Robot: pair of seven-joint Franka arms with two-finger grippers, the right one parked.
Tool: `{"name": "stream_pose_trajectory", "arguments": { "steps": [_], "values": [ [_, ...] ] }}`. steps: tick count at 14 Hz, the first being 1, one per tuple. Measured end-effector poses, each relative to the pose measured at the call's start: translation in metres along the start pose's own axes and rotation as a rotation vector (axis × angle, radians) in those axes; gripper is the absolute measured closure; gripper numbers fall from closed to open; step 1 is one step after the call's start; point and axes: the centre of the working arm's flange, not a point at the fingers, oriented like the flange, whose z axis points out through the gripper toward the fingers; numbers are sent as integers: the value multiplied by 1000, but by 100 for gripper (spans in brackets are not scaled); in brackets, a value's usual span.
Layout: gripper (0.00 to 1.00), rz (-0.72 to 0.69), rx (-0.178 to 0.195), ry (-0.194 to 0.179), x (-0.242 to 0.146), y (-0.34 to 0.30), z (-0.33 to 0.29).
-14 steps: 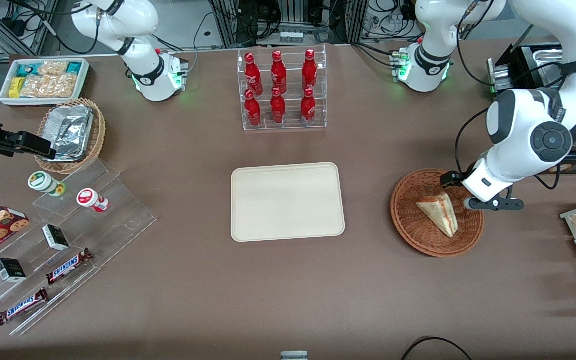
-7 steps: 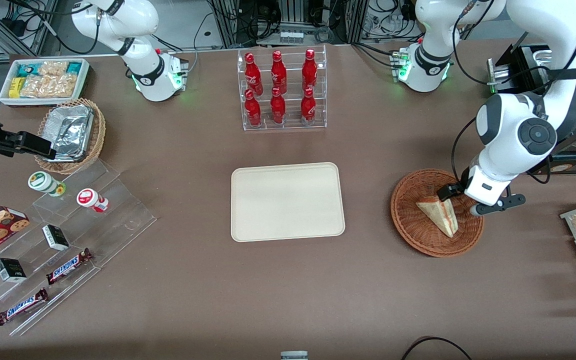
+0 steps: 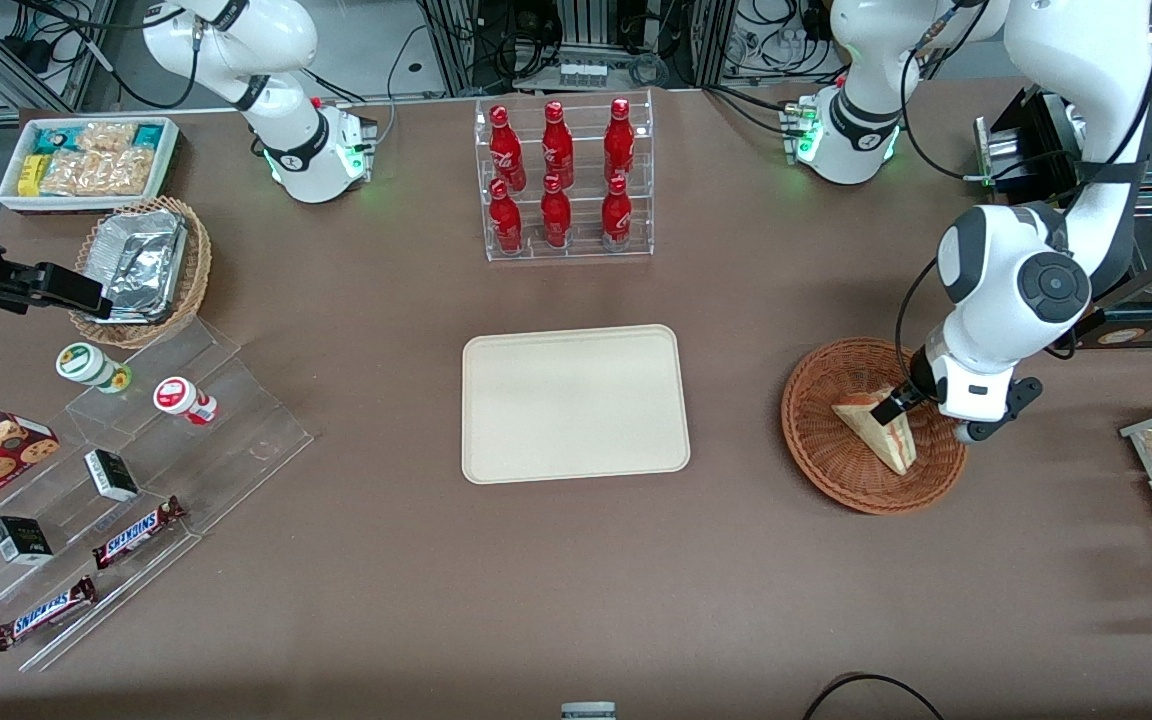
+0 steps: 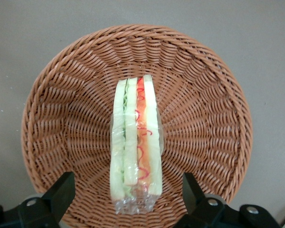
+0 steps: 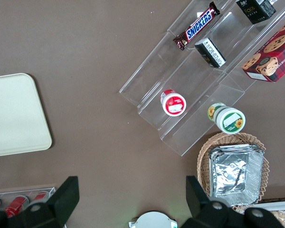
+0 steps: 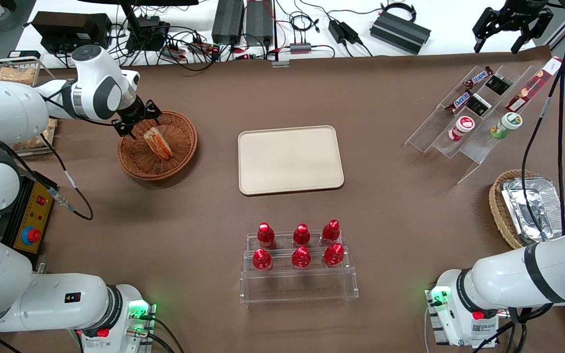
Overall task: Place sandwich from basket to tray
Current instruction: 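Lower the open left gripper around the sandwich and close it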
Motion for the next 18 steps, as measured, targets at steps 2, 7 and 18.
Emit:
{"name": "stream_pose_trajectory", "arguments": {
  "steps": [2, 7, 18],
  "values": [
    [0, -13, -4, 0, 0, 1, 4],
    [0, -38, -3, -15, 1, 1, 20],
    [41, -84, 9, -50, -1, -1, 50]
  ]
}}
